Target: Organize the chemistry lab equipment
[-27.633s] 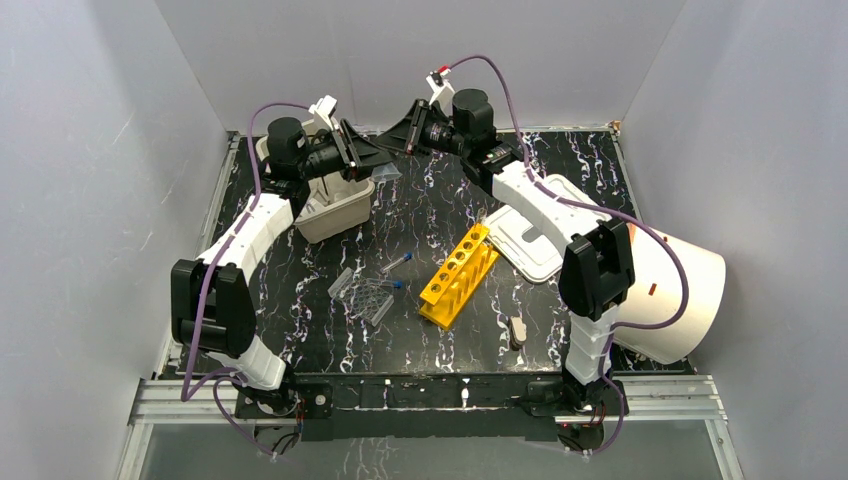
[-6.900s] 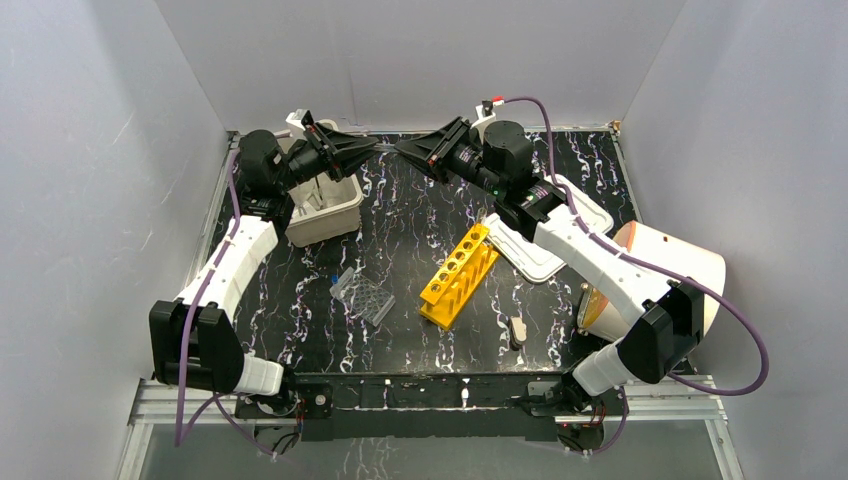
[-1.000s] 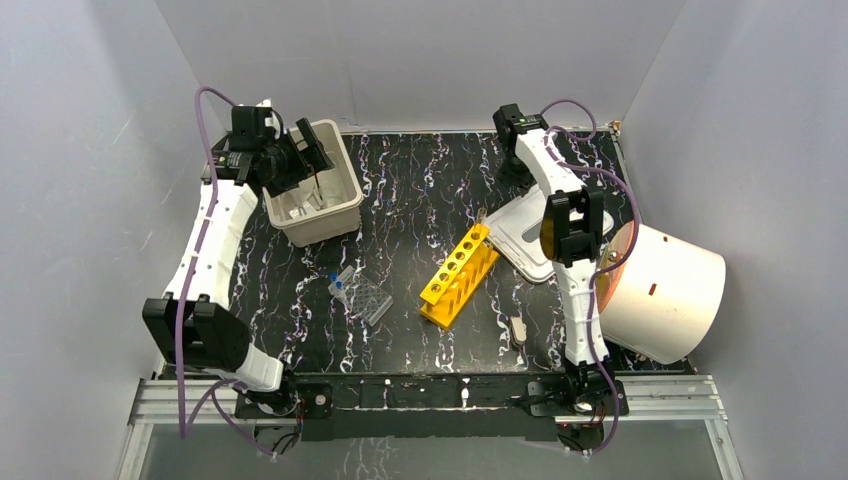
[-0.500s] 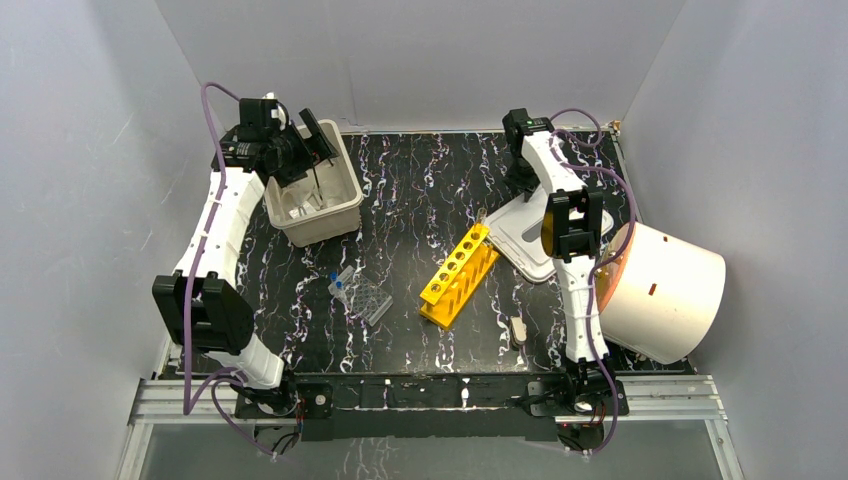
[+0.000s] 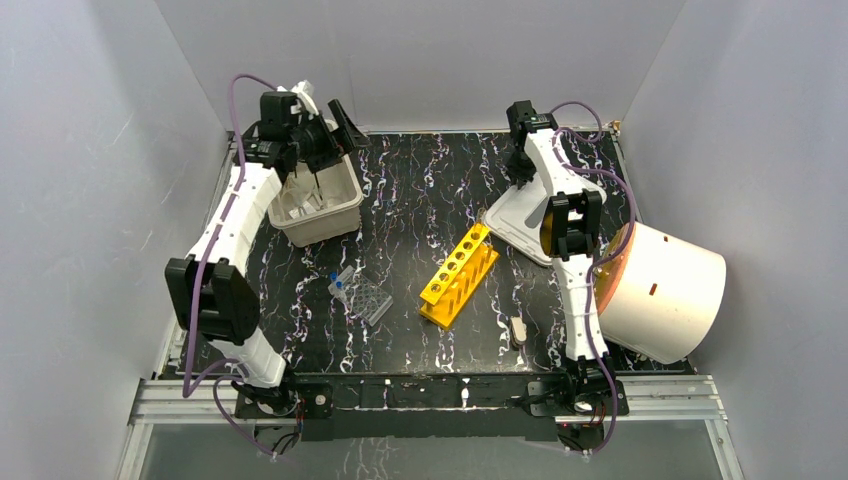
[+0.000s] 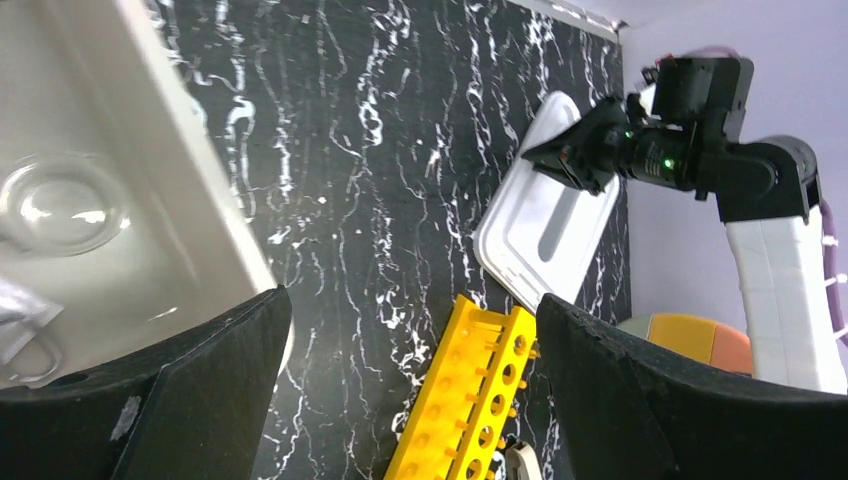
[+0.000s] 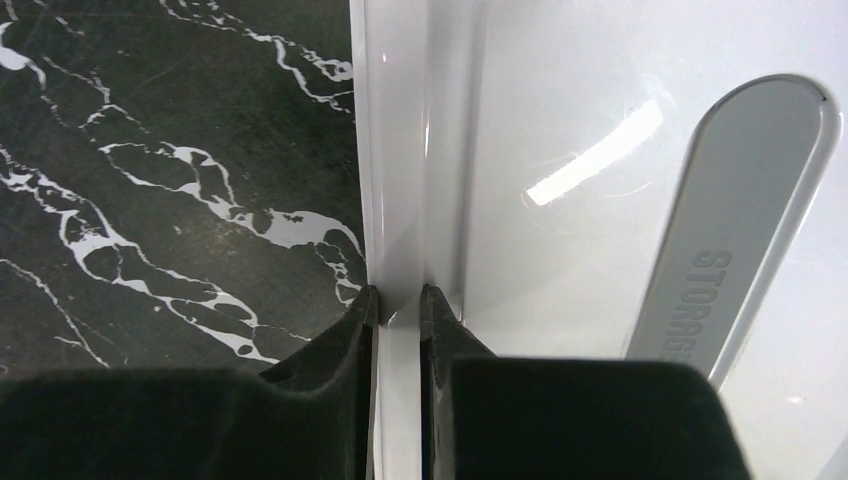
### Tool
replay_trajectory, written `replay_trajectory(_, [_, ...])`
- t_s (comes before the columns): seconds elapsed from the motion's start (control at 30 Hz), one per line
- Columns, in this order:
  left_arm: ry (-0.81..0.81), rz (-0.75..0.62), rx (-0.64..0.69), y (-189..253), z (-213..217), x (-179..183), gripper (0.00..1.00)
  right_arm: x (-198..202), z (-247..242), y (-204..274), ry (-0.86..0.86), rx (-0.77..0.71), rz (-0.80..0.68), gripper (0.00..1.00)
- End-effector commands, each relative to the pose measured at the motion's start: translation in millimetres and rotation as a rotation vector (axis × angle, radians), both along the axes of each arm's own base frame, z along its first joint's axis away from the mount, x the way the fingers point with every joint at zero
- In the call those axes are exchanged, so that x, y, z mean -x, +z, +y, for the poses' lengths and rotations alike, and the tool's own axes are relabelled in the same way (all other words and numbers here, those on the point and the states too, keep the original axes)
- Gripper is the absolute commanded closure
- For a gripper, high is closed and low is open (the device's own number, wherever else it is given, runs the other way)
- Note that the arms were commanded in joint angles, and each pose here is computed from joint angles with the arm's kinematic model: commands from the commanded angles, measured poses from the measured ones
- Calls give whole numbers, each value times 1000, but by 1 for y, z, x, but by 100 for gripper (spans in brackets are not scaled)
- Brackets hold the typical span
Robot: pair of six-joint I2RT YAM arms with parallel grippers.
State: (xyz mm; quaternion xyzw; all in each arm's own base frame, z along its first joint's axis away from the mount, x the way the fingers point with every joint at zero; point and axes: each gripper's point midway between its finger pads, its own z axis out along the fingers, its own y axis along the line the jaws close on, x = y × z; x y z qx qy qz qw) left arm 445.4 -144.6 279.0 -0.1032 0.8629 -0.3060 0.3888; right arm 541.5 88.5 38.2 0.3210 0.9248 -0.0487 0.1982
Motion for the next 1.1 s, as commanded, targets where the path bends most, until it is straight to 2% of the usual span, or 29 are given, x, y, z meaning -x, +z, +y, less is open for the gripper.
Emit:
replay_trajectory(0.0, [-134, -111, 55, 23, -36, -8, 8, -21, 8, 53, 44, -41, -151, 96])
replay_trajectory(0.23, [-264, -113, 115, 3, -82, -14, 7, -41, 38, 137, 178, -194, -428, 97])
replay_trajectory(0.33, [-325, -83, 145, -9, -104, -15, 7, -42, 52, 163, 231, -261, -500, 96])
replay_trajectory(0.47, [-390, -45, 178, -20, -131, -14, 8, -35, 69, 184, 293, -352, -533, 96])
replay_trajectory(0.77, [-487, -51, 208, -38, -182, -12, 8, -23, 109, 214, 417, -555, -621, 95])
replay_trajectory(1.07, [-529, -37, 259, -43, -201, 1, 9, -17, 146, 225, 500, -652, -656, 95])
